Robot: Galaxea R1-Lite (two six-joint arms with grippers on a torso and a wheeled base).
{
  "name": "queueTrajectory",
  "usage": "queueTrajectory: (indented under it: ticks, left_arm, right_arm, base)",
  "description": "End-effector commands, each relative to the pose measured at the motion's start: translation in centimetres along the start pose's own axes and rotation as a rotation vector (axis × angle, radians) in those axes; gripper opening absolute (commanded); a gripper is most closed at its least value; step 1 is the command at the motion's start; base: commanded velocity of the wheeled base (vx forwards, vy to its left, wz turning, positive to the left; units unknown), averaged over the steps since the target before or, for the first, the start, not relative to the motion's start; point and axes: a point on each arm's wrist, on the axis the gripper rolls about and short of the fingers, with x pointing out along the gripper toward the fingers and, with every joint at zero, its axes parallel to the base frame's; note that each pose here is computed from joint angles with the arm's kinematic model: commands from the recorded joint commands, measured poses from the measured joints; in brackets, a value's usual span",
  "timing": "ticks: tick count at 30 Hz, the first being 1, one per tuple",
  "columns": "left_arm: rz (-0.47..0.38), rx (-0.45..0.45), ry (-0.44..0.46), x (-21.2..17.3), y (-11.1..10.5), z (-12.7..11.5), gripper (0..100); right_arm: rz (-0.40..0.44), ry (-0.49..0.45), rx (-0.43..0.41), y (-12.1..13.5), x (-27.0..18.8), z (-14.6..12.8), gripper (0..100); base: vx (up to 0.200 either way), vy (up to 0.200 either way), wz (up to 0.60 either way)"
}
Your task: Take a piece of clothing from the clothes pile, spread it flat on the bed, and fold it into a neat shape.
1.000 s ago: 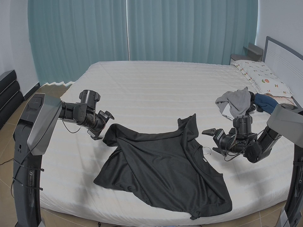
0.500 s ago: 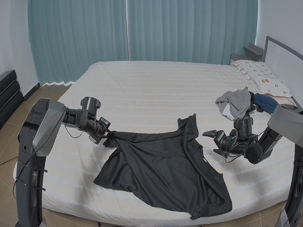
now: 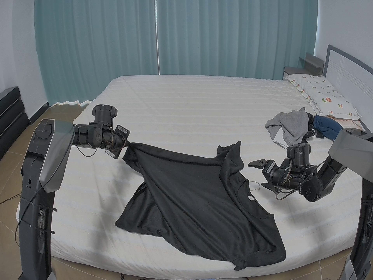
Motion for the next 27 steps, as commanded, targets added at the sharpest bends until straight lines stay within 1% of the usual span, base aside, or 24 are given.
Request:
queueTrajectory:
  ticks: [1,3,4,7,8,10,13,18,21,22,23,25,27]
  left_arm:
    - [-0.030,0.010,-0.012,0.4,-0.2,0.0,0]
    - [-0.034,0.010,-0.014,0.5,-0.2,0.0,0]
    - [-0.059,0.021,-0.013,1.3,-0.1,-0.9,0]
    - [-0.064,0.023,-0.012,1.5,-0.1,-1.0,0]
    - [-0.064,0.022,-0.012,1.5,-0.1,-1.0,100]
    - [-0.055,0.020,-0.007,1.6,0.0,-1.2,100]
    - [-0.037,0.016,-0.003,1.5,0.2,-1.1,100]
    - [0.031,-0.005,0.010,0.6,0.8,0.1,100]
    - [0.041,-0.022,0.017,-0.7,0.5,1.0,100]
    - [0.041,-0.022,0.017,-0.7,0.5,1.0,100]
    - [0.071,-0.027,0.032,-1.0,0.9,0.9,100]
    - [0.090,-0.029,0.045,-1.5,1.2,0.7,100]
    - [0.096,-0.033,0.064,-2.2,1.4,0.4,100]
  right_arm:
    - [0.019,-0.005,-0.009,0.4,0.5,0.0,100]
    - [0.022,-0.006,-0.013,0.5,0.6,-0.1,100]
    - [0.032,-0.007,-0.024,1.0,1.3,-0.3,100]
    - [0.049,-0.006,-0.036,1.8,1.7,-0.5,100]
    - [0.055,-0.004,-0.042,2.0,1.8,-0.6,100]
    - [0.059,0.001,-0.048,2.4,2.3,-0.7,100]
    - [0.026,-0.005,-0.048,2.3,3.4,-0.7,100]
    - [-0.044,-0.012,-0.058,1.5,5.4,-0.2,100]
    - [-0.068,-0.025,-0.069,1.0,6.5,0.2,100]
    - [-0.068,-0.025,-0.069,1.0,6.5,0.2,100]
    - [-0.076,-0.035,-0.071,0.7,7.3,0.6,100]
    - [-0.081,-0.038,-0.068,0.5,8.0,0.9,100]
    - [-0.100,-0.025,-0.064,0.2,8.9,0.9,100]
  base:
    - [0.000,0.000,0.00]
    - [0.000,0.000,0.00]
    - [0.000,0.000,0.00]
    - [0.000,0.000,0.00]
    - [0.000,0.000,0.00]
    - [0.000,0.000,0.00]
    - [0.000,0.000,0.00]
    - [0.000,0.000,0.00]
    - [0.000,0.000,0.00]
    - [0.000,0.000,0.00]
    - [0.000,0.000,0.00]
    - [0.000,0.000,0.00]
    - [0.000,0.000,0.00]
